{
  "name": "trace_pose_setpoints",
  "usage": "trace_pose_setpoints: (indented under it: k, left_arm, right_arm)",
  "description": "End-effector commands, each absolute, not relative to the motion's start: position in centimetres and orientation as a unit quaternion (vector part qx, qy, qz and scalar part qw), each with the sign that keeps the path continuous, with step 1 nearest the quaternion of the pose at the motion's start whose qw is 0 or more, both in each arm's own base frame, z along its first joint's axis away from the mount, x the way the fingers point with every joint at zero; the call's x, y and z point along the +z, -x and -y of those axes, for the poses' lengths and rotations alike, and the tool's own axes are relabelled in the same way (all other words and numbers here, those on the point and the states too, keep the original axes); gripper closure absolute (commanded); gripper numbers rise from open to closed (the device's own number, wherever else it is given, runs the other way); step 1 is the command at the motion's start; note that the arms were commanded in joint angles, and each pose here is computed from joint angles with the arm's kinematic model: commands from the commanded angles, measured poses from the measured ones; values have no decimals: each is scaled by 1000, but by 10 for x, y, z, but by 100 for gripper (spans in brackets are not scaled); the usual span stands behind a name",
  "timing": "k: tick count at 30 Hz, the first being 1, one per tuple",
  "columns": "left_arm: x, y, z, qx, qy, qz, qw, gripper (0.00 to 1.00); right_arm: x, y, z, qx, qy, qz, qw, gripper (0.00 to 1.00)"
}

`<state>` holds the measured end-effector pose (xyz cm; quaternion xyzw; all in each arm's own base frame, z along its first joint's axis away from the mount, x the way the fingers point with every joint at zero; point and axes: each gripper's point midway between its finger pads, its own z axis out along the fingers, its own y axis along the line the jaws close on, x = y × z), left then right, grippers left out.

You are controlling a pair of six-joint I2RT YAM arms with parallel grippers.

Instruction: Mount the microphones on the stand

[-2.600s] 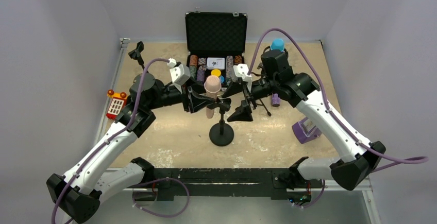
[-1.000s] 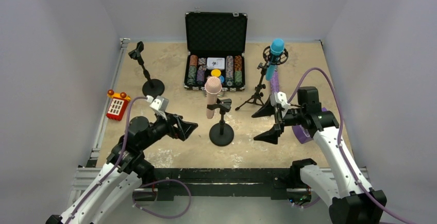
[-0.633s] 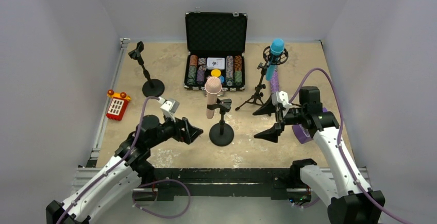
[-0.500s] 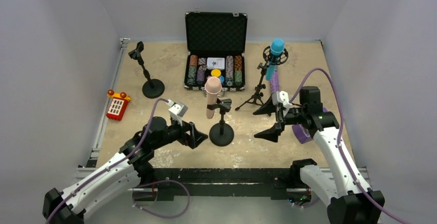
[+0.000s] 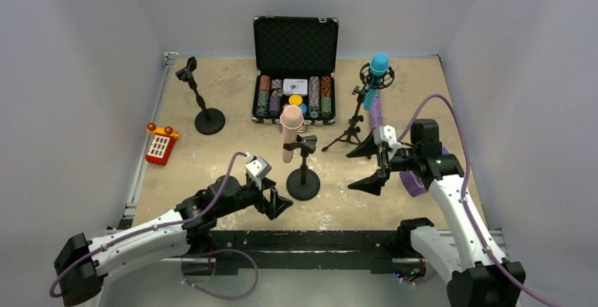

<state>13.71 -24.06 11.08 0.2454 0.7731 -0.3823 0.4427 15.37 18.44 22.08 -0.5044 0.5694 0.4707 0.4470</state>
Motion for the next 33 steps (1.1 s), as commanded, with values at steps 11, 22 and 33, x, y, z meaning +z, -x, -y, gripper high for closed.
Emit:
trace_pose_setpoints:
  k: [11,22,33]
  left_arm:
    - [131,-127,269,-383,-321,-709,497,2]
    - [133,-114,281,-381,-354,-693,500,2]
    - [135,-103,286,-376,-373,-686,500,2]
  right_arm:
    - [223,-156,-184,467,512,-554,462,2]
    - [223,-156,-184,465,513,-553,464,2]
    - [223,-156,-183,464,513,-552,465,2]
